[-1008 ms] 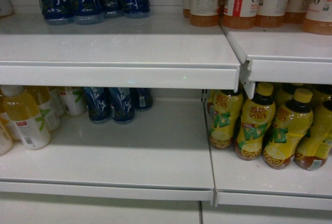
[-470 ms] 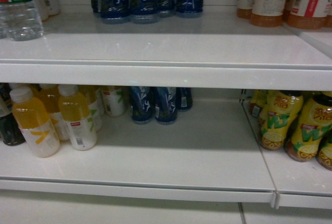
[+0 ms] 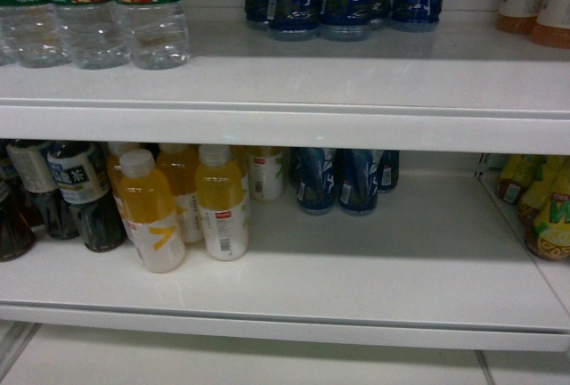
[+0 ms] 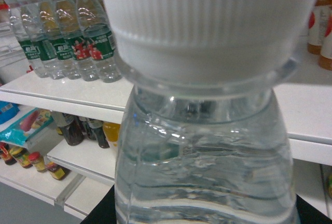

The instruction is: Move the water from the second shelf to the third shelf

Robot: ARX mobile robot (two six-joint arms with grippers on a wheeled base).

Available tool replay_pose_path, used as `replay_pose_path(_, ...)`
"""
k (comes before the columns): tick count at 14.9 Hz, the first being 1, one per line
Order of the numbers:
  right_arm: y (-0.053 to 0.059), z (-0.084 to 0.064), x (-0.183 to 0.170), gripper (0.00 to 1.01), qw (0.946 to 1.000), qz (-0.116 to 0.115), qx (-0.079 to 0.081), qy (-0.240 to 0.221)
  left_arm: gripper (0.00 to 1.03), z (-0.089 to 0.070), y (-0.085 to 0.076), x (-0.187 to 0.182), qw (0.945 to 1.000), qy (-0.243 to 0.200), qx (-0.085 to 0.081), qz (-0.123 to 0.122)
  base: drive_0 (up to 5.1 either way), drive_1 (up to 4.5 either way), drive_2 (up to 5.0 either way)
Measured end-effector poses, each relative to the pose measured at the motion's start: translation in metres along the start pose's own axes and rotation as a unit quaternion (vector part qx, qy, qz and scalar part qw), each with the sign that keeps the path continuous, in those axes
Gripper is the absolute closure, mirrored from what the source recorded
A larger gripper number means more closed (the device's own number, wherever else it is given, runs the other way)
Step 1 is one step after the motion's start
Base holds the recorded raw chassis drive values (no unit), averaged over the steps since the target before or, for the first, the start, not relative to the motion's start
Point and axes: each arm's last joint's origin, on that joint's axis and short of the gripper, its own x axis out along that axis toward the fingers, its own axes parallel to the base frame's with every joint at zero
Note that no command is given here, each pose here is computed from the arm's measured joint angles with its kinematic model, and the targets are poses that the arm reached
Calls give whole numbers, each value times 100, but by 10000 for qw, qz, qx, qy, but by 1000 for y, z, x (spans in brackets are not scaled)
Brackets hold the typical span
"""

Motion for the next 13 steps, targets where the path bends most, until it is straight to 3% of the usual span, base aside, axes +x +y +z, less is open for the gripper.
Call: replay_pose_path(13, 0, 0, 0, 59, 10000, 3, -9, -21, 5, 0, 0, 0, 10000, -4, 0, 0, -488, 230, 230)
